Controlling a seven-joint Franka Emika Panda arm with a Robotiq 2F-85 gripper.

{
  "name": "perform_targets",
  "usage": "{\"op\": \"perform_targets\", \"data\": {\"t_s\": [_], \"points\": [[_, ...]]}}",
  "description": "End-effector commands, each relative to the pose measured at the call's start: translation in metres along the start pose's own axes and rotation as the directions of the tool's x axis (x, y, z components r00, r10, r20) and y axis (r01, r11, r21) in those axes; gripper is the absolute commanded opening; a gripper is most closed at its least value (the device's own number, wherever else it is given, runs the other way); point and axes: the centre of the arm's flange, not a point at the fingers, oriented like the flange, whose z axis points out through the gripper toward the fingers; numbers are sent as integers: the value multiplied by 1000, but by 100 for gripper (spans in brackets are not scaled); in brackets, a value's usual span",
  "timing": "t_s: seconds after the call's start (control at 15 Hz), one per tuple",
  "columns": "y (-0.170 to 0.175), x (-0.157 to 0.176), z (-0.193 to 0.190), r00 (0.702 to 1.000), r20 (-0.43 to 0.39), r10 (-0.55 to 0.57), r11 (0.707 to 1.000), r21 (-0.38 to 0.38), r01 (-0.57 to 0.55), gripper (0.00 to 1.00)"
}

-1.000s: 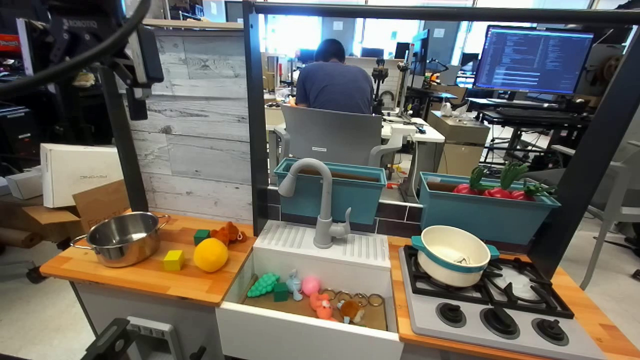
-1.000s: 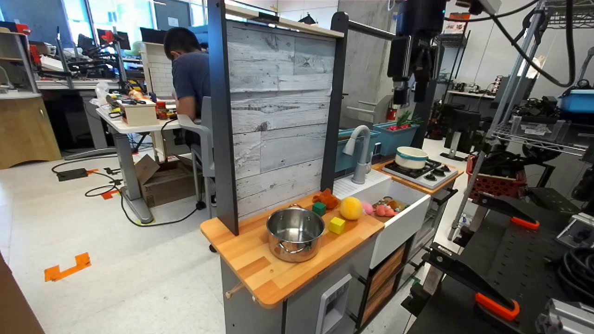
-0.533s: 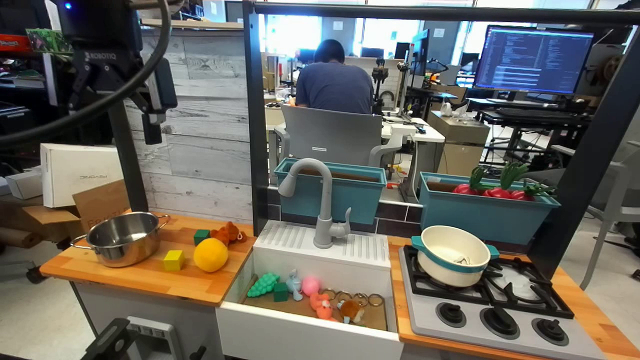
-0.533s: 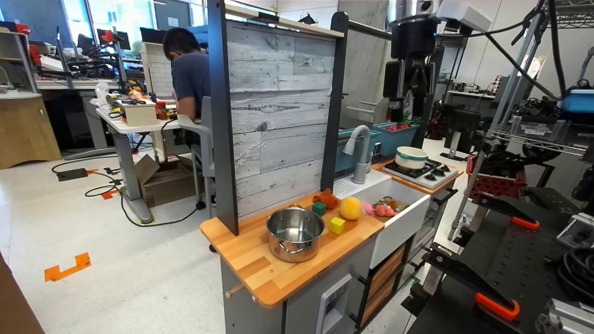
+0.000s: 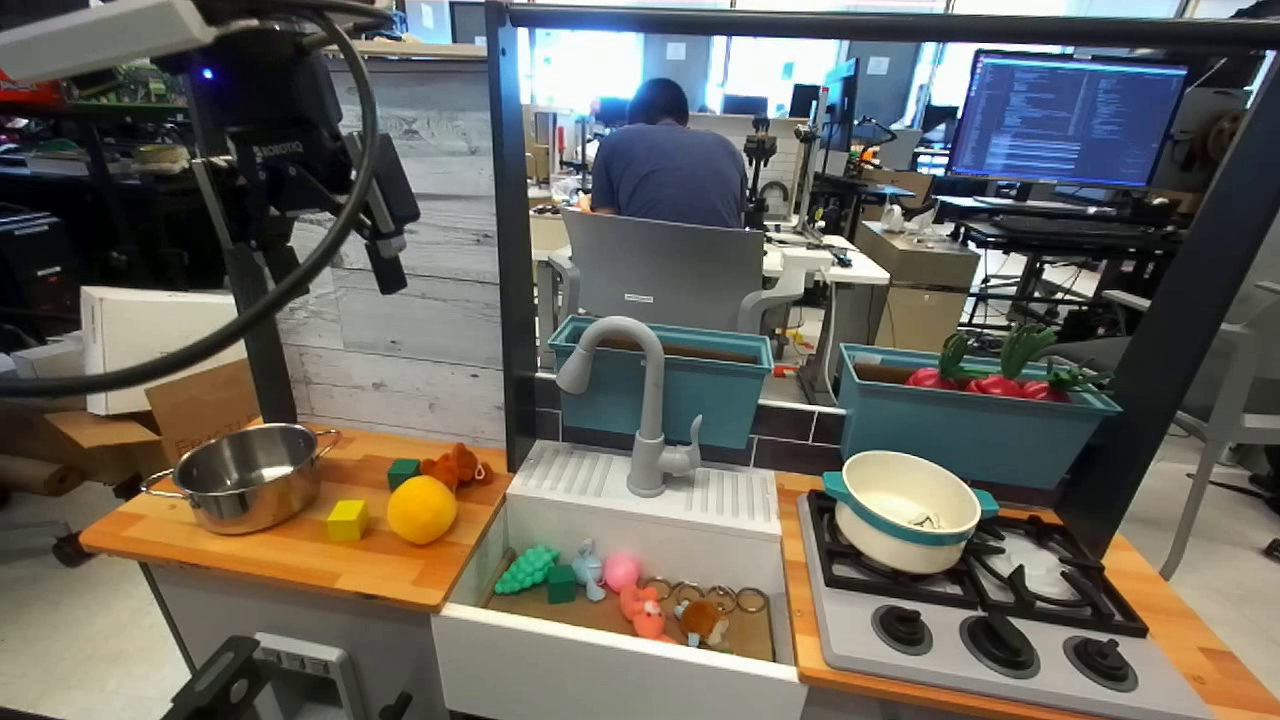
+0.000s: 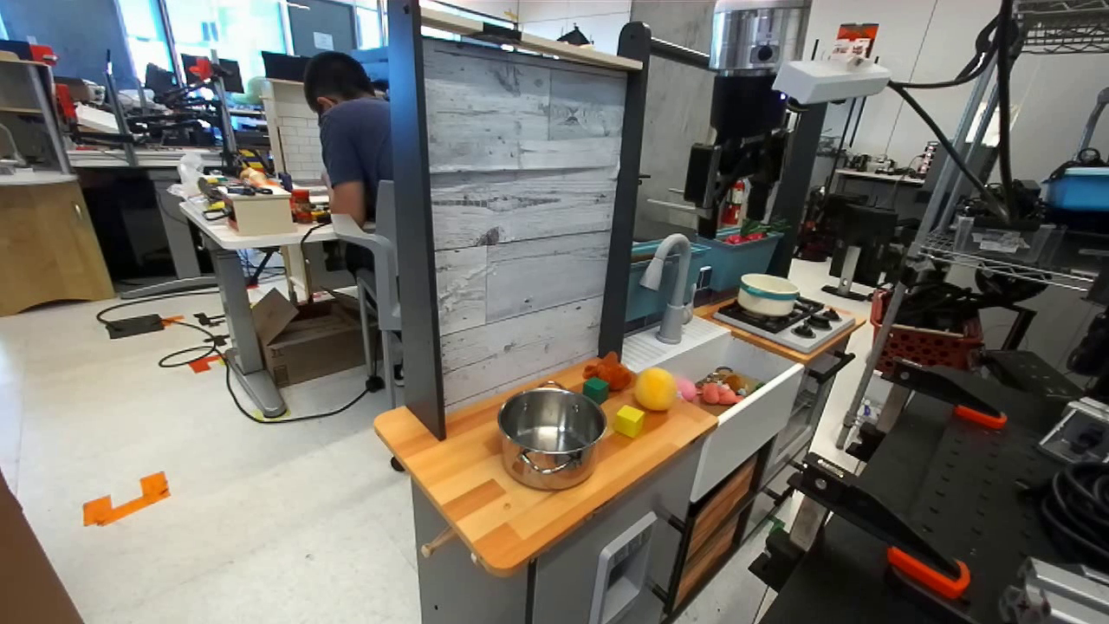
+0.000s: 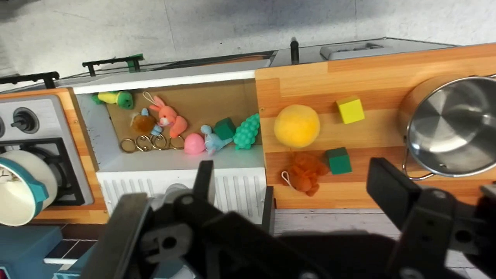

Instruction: Put the yellow plushie in the silver pot

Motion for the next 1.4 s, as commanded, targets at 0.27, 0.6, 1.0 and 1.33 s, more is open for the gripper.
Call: {"op": "perform_targets", "data": {"t_s": [0.27,0.6,1.0,1.33], "points": [[27,64,7,996,6,87,996,2,-87,100],[37,121,41,985,137,104,995,-11,-104,100],[-1,144,93,939,344,16,1000,-1,-17,100],[-30,126,120,952,307,11,999,-51,5,100]]}}
